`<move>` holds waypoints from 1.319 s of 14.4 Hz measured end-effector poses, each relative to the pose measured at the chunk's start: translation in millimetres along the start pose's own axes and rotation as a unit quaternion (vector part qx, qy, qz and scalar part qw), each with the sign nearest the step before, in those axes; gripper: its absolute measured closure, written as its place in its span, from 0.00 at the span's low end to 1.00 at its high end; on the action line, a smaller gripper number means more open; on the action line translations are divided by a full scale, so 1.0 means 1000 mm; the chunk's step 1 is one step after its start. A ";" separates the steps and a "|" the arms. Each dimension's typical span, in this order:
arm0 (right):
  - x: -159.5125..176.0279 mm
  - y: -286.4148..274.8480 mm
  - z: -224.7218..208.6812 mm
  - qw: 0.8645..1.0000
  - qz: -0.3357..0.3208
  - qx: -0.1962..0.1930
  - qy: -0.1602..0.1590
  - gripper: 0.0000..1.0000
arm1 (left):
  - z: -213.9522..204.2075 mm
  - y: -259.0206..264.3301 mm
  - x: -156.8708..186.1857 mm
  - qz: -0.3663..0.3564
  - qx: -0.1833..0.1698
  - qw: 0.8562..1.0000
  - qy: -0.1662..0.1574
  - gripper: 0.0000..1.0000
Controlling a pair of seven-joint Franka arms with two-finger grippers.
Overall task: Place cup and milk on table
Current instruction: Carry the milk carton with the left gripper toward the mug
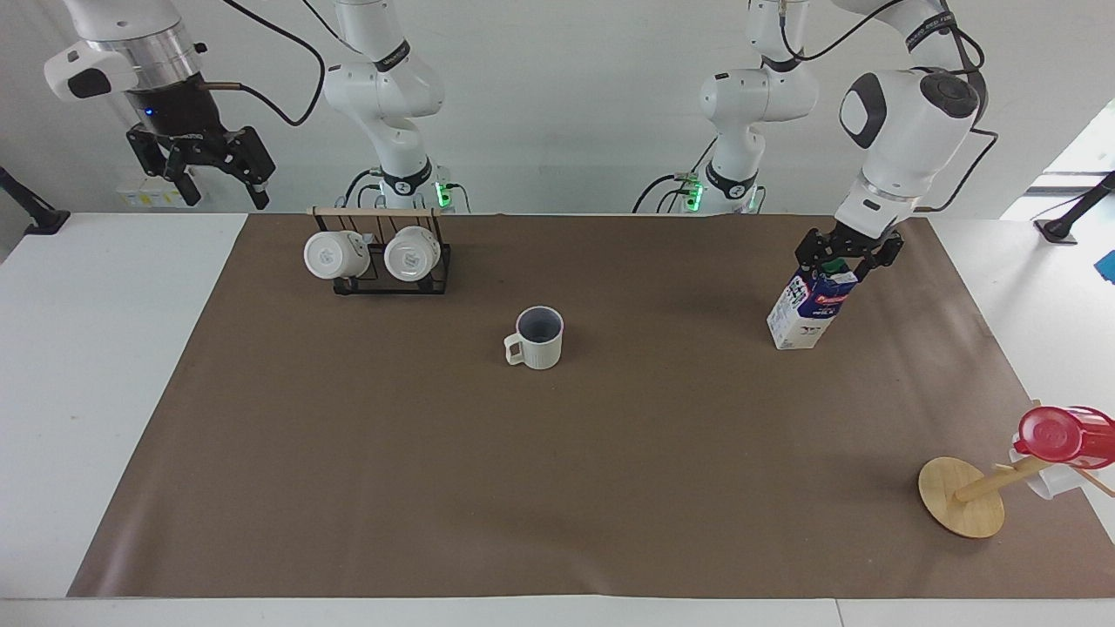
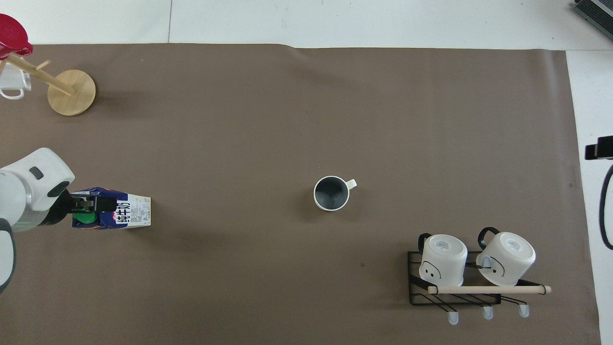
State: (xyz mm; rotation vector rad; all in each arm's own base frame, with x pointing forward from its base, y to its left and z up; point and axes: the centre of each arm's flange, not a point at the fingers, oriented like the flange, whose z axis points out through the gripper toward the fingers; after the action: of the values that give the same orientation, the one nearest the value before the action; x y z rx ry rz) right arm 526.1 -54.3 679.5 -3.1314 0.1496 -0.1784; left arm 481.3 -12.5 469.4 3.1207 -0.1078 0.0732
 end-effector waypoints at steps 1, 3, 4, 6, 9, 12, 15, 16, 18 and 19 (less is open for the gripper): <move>0.000 -0.009 0.001 1.000 -0.010 -0.009 -0.004 0.00 | 0.001 0.000 0.000 0.000 0.000 1.000 -0.001 0.00; 0.000 -0.026 0.003 0.999 -0.028 -0.020 -0.006 0.00 | 0.003 0.000 -0.001 0.000 0.000 1.000 -0.003 0.00; -0.001 -0.029 0.002 0.999 -0.032 -0.020 -0.006 0.00 | 0.004 0.000 -0.001 0.000 0.000 1.000 -0.004 0.00; -0.001 -0.028 0.001 0.999 -0.031 -0.020 -0.007 0.00 | 0.004 0.000 -0.001 0.001 0.000 1.000 -0.004 0.03; -0.002 -0.027 0.002 0.999 -0.030 -0.021 -0.013 0.00 | 0.003 0.001 0.000 0.002 0.000 1.000 -0.002 0.22; -0.005 -0.022 -0.001 0.999 -0.025 -0.020 -0.030 0.00 | 0.003 0.001 0.000 0.005 0.000 1.000 0.000 0.32; -0.001 -0.020 -0.001 0.999 -0.019 -0.017 -0.032 0.00 | 0.003 0.001 0.001 0.015 0.000 1.000 0.002 0.42; 0.000 -0.019 0.001 0.999 -0.013 -0.016 -0.033 0.00 | 0.003 0.001 0.001 0.019 0.000 1.000 0.002 0.42; 0.000 -0.020 0.002 0.999 -0.005 -0.014 -0.034 0.00 | 0.000 0.001 0.003 0.022 0.001 1.000 0.005 0.46; 0.000 -0.021 0.003 0.999 -0.004 -0.013 -0.036 0.00 | -0.004 0.001 0.005 0.022 0.001 1.000 0.009 0.46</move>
State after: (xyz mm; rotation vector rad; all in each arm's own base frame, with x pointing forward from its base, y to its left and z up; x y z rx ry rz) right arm 528.3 -33.3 676.3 -3.1598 0.1414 -0.0656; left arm 485.9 -13.8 473.7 3.1189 -0.1771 0.1026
